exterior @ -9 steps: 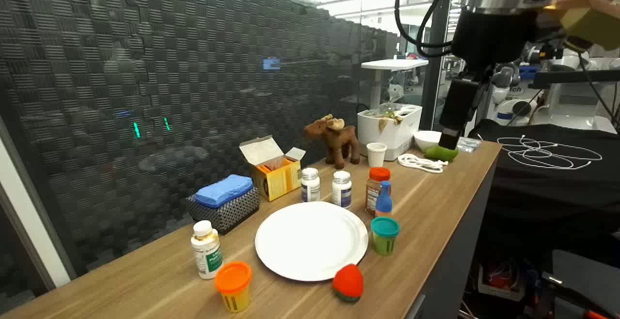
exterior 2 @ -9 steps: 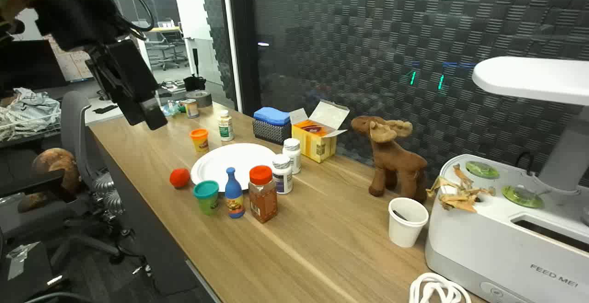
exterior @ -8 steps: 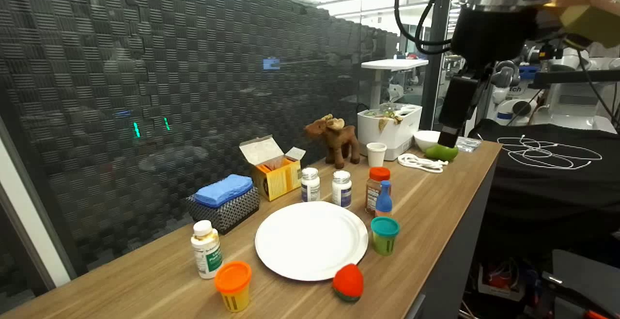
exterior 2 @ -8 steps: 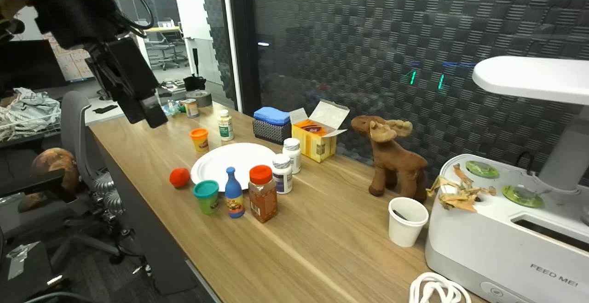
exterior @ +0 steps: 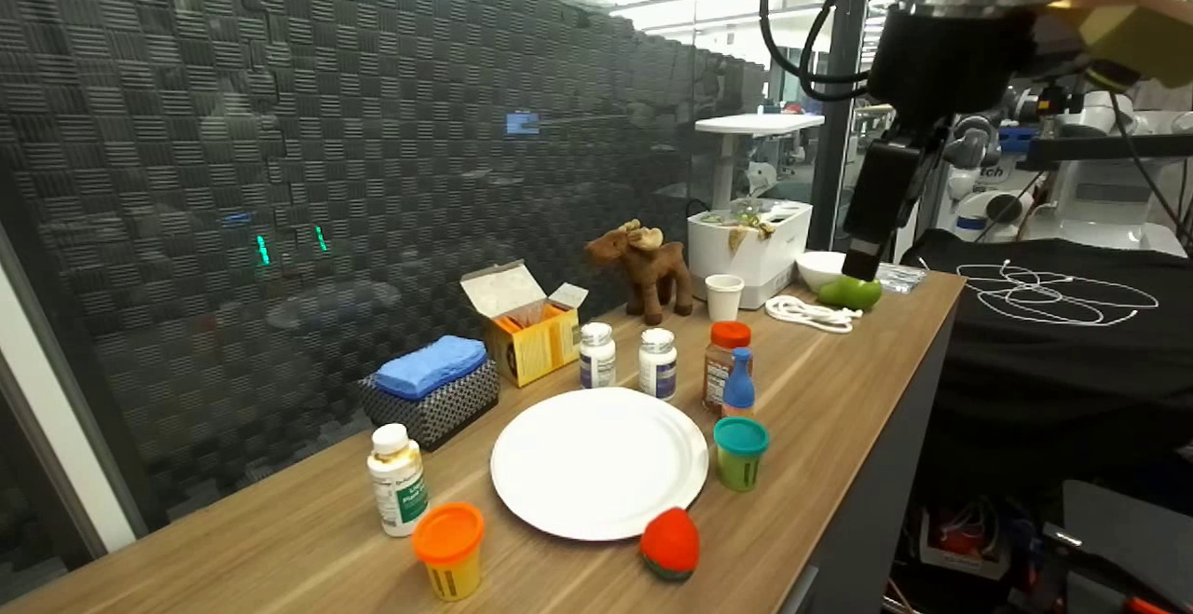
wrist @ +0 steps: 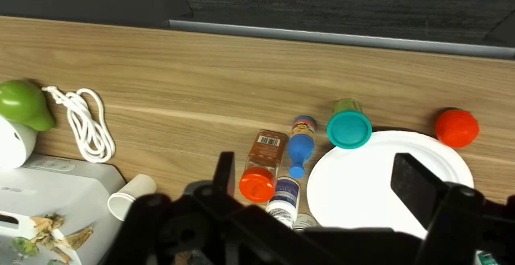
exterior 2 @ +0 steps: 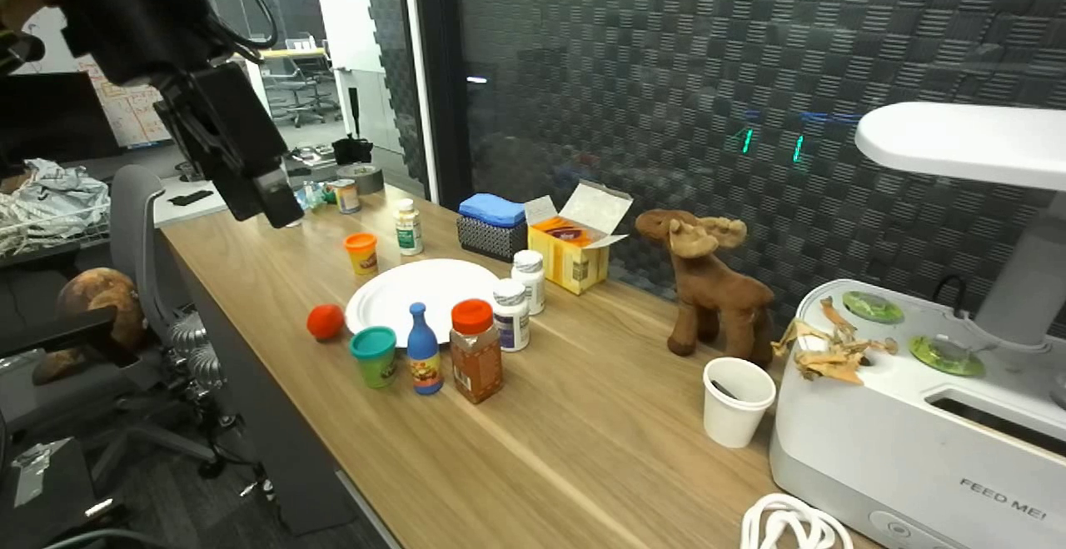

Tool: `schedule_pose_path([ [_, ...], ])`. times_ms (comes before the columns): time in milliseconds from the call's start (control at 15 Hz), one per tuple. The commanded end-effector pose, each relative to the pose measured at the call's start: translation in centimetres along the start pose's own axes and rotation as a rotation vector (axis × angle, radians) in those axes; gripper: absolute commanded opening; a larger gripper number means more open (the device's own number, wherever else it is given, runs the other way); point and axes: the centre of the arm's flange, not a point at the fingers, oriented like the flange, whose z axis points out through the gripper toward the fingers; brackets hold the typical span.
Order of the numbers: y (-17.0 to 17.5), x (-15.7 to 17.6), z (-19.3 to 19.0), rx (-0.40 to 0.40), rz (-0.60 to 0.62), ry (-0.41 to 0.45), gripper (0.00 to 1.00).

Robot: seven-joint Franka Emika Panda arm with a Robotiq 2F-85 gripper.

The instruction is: Put the bottles and the red object on the plate

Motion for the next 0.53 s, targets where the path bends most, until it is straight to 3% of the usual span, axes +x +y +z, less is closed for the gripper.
schedule_pose_path([
  [0,0.0,0.0,0.0,0.0,0.0,0.0,1.0],
  [200,-0.2,0.4,0.1,0.007,0.0,0.002,1.0],
  [467,-3.0,4.4,1.3,0.064,-0.073,-0.029,1.0],
])
